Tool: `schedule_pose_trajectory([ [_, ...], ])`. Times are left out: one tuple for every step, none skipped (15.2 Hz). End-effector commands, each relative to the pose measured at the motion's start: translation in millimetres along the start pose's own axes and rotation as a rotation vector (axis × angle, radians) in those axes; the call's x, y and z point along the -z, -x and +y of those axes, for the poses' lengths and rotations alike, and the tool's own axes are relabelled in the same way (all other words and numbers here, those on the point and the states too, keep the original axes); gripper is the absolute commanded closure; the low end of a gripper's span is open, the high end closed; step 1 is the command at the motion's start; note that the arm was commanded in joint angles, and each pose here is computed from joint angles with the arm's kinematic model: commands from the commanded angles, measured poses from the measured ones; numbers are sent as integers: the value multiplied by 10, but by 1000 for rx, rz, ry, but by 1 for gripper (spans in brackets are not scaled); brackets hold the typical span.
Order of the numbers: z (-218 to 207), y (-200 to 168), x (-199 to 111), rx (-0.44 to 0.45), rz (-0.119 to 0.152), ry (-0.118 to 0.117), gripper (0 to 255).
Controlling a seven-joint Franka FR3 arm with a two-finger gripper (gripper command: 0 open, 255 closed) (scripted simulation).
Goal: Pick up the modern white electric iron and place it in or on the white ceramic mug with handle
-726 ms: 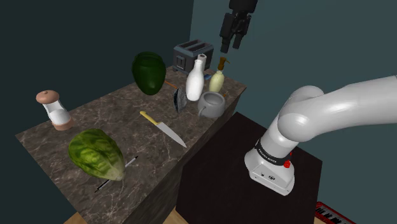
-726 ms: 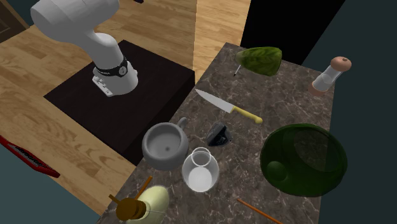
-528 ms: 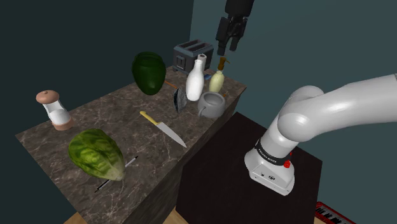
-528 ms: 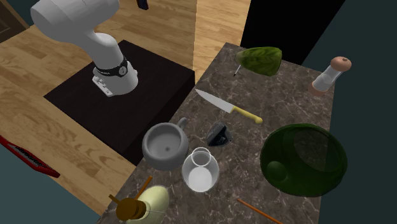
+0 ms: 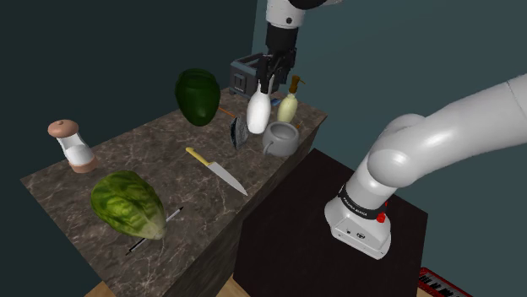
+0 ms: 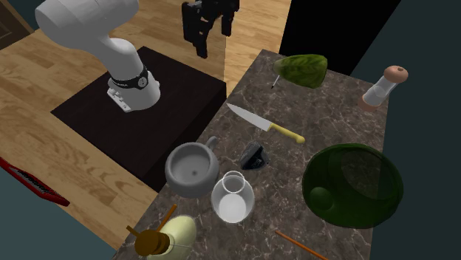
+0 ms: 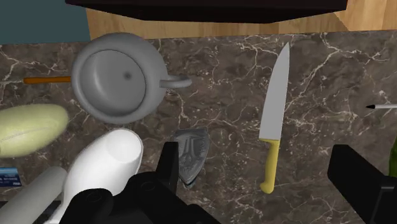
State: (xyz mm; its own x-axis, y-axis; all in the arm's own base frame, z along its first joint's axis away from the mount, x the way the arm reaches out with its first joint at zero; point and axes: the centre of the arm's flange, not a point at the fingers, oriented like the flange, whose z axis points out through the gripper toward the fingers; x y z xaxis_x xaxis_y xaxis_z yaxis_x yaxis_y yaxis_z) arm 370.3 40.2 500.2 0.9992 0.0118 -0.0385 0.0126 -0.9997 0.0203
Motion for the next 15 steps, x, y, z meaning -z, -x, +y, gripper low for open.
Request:
schedule_pose_trajectory([
  [-24, -190, -186, -8, 5, 22, 0],
  [-36, -280, -282, -12, 6, 32, 0],
  [-45, -370, -378, -15, 7, 43, 0],
  [-54, -459, -473, -19, 8, 54, 0],
  [-61, -549, -569, -23, 10, 65, 0],
  [-67, -639, -665, -27, 11, 76, 0],
  [-71, -730, -760, -31, 12, 86, 0],
  [-74, -820, -856, -35, 13, 97, 0],
  [-75, -910, -951, -39, 15, 108, 0],
  [-76, -1001, -1046, -43, 16, 119, 0],
  [-74, -1092, -1142, -47, 17, 130, 0],
  [-72, -1182, -1237, -50, 18, 140, 0],
  [-68, -1273, -1332, -54, 20, 151, 0],
  [-63, -1364, -1426, -58, 21, 162, 0],
  [-56, -1455, -1521, -62, 22, 173, 0],
])
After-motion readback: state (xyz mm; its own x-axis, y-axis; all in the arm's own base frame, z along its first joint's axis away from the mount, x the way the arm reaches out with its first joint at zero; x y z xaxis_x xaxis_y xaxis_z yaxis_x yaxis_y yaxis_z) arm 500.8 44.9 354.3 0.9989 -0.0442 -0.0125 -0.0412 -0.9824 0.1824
